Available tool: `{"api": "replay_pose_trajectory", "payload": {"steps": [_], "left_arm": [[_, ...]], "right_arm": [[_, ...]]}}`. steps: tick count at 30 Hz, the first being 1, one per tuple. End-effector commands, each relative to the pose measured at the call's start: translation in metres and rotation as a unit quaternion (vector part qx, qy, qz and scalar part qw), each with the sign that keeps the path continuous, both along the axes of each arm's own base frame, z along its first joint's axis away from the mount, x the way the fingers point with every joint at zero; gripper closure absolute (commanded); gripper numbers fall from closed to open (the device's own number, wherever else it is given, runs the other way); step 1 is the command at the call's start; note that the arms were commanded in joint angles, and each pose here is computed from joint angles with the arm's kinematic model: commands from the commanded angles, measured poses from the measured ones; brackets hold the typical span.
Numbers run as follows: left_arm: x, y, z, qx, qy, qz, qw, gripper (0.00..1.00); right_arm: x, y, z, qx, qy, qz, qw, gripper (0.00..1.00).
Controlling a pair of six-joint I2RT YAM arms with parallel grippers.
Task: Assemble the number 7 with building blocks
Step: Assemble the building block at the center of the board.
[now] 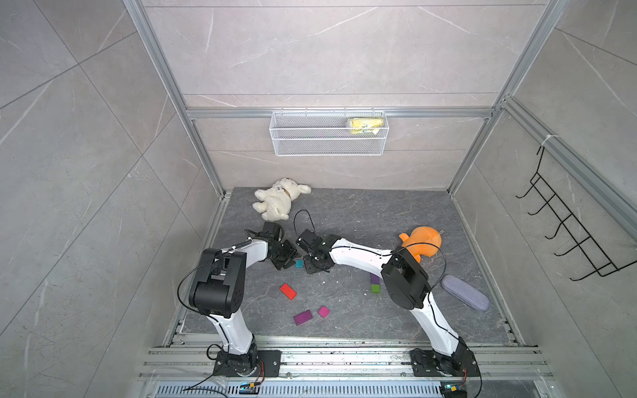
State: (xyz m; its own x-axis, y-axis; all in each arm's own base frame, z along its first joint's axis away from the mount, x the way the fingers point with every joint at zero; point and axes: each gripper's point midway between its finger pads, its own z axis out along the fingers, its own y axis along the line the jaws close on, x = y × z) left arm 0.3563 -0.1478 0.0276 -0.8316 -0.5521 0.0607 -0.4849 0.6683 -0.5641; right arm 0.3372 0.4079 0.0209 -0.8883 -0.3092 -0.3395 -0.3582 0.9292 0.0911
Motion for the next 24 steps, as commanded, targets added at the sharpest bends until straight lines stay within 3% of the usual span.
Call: {"api": "replay_pose_trajectory", "payload": {"steps": [1,9,15,21,24], "left_arm": [[-0.023,0.004,-0.030,0.026,0.060,0.009,0.998,0.61],[-0.025,0.006,-0.033,0.031,0.064,0.011,0.997,0.61],[-0.026,0.009,-0.031,0.039,0.063,0.009,0.997,0.59],[-0.025,0.016,-0.020,0.064,0.052,0.006,0.997,0.49],[-0.025,0.022,-0.011,0.080,0.043,0.004,0.996,0.38]], "right_arm": [[-0.013,-0.022,-0.039,-0.057,0.045,0.017,0.997,0.59],[-0.011,-0.025,-0.036,-0.056,0.045,0.019,0.997,0.54],[-0.008,-0.018,-0.020,-0.034,0.034,0.017,0.999,0.42],[-0.007,-0.012,0.009,-0.004,0.019,0.009,1.000,0.39],[-0.010,-0.009,0.026,0.015,0.008,0.006,1.000,0.39]]}}
